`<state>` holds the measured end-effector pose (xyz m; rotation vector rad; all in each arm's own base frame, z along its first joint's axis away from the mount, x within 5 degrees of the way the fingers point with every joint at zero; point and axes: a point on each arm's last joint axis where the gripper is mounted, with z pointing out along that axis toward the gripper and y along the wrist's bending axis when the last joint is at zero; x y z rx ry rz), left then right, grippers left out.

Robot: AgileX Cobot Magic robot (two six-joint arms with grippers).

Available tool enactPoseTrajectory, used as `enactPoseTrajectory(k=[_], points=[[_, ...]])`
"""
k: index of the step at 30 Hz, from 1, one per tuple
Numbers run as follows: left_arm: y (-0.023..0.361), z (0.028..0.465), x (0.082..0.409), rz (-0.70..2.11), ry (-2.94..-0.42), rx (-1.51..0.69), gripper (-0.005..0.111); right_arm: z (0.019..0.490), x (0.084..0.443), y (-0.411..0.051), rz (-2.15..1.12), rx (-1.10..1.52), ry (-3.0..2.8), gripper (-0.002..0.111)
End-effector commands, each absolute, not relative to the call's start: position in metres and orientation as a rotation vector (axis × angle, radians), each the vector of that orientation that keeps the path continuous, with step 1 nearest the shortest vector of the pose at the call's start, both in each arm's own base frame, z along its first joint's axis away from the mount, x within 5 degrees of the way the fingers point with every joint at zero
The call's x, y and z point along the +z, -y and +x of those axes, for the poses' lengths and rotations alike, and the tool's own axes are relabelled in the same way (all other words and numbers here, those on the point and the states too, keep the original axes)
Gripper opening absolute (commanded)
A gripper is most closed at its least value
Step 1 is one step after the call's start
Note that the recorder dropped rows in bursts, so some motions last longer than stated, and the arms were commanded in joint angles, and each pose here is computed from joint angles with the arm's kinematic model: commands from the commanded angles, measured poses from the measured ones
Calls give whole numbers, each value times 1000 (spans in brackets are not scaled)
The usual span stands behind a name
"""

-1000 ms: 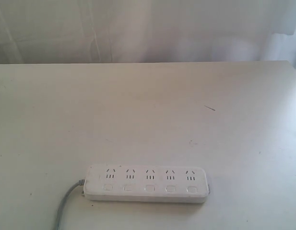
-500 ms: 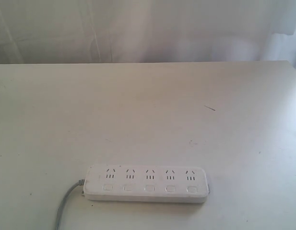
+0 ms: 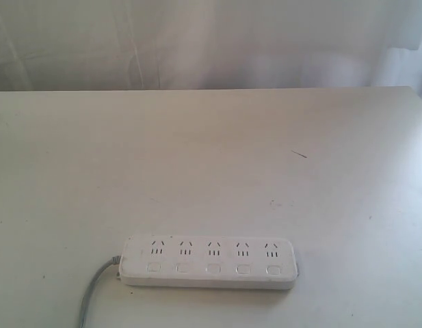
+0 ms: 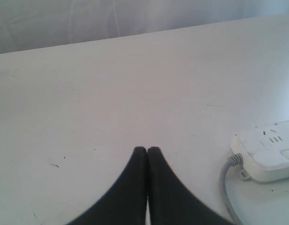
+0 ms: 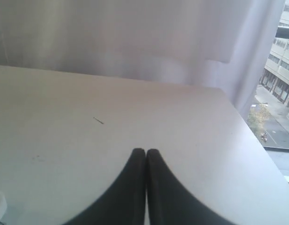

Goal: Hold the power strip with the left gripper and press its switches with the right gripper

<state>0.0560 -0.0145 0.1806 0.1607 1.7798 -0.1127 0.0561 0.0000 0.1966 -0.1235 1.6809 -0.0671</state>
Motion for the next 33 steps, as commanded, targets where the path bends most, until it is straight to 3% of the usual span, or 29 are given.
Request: enactPoseTrajectory(k=[1, 8, 21, 33], points=[[15, 56, 180, 145, -1783, -125, 0, 56, 194, 0, -132, -80, -1696, 0], [2, 56, 176, -8, -1824, -42, 0, 55, 191, 0, -87, -42, -1723, 0], [-6, 53, 168, -326, -1896, -141, 0, 54, 182, 2, -68, -43, -1827, 0], [-7, 51, 163, -205, -1965, -29, 0, 54, 182, 2, -68, -43, -1827, 0]])
